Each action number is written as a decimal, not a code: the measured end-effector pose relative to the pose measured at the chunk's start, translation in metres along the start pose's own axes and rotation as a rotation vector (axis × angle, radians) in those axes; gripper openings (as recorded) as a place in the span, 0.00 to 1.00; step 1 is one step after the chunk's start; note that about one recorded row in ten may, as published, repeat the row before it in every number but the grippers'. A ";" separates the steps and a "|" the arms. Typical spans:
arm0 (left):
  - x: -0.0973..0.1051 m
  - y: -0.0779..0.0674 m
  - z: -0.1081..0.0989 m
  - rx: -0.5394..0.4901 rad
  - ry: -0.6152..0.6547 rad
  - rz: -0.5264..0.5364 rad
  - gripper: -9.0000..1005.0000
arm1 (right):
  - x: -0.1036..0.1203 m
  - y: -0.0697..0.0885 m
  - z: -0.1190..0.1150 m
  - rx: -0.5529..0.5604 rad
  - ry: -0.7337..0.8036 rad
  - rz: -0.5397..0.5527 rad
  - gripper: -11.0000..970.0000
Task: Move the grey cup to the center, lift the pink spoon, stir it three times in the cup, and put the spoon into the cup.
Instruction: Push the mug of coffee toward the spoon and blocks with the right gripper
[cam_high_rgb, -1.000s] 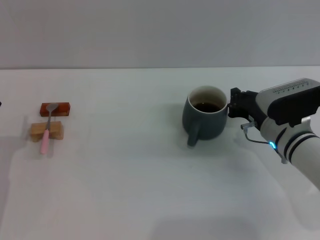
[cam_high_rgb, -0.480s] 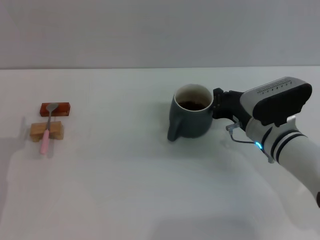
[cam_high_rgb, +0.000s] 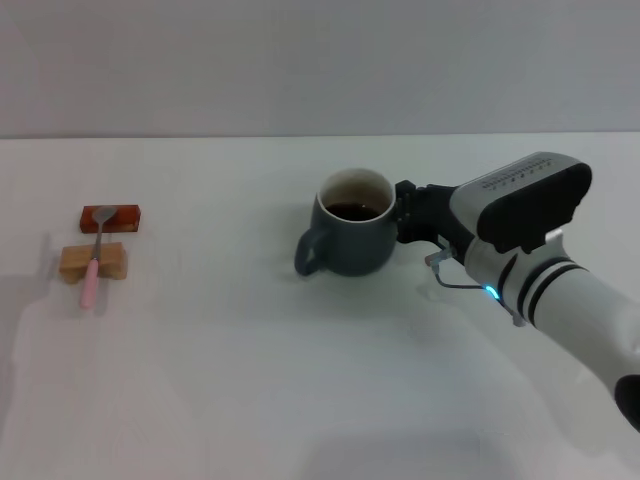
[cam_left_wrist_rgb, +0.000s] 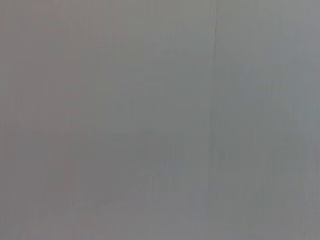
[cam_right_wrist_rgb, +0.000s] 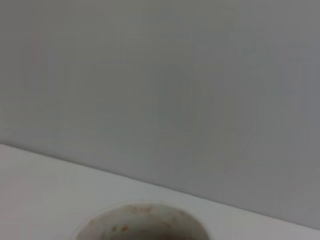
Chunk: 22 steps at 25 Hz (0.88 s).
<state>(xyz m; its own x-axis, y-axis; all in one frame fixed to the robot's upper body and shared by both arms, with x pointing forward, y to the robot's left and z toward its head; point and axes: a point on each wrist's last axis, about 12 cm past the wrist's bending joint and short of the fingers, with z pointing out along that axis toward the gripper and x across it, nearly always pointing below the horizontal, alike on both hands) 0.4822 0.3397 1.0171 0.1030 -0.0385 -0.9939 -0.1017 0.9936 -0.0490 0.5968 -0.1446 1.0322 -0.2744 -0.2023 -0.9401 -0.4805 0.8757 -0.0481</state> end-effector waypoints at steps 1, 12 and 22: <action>0.000 0.000 0.000 0.000 0.000 0.000 0.76 | 0.000 0.002 0.000 -0.007 0.002 -0.003 0.01; 0.000 0.000 0.000 0.000 0.000 0.002 0.76 | -0.003 0.022 0.002 -0.089 -0.002 -0.046 0.01; 0.002 -0.003 -0.002 0.018 0.008 0.002 0.76 | 0.013 -0.011 -0.034 0.055 -0.228 0.009 0.01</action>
<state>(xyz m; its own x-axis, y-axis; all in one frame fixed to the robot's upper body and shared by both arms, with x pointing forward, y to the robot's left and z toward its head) 0.4810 0.3369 1.0156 0.0943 -0.0370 -0.9949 -0.0841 0.9954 -0.0450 0.5698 -0.1715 1.0325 -0.0802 -0.0951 -0.9922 -0.4312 0.9008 -0.0515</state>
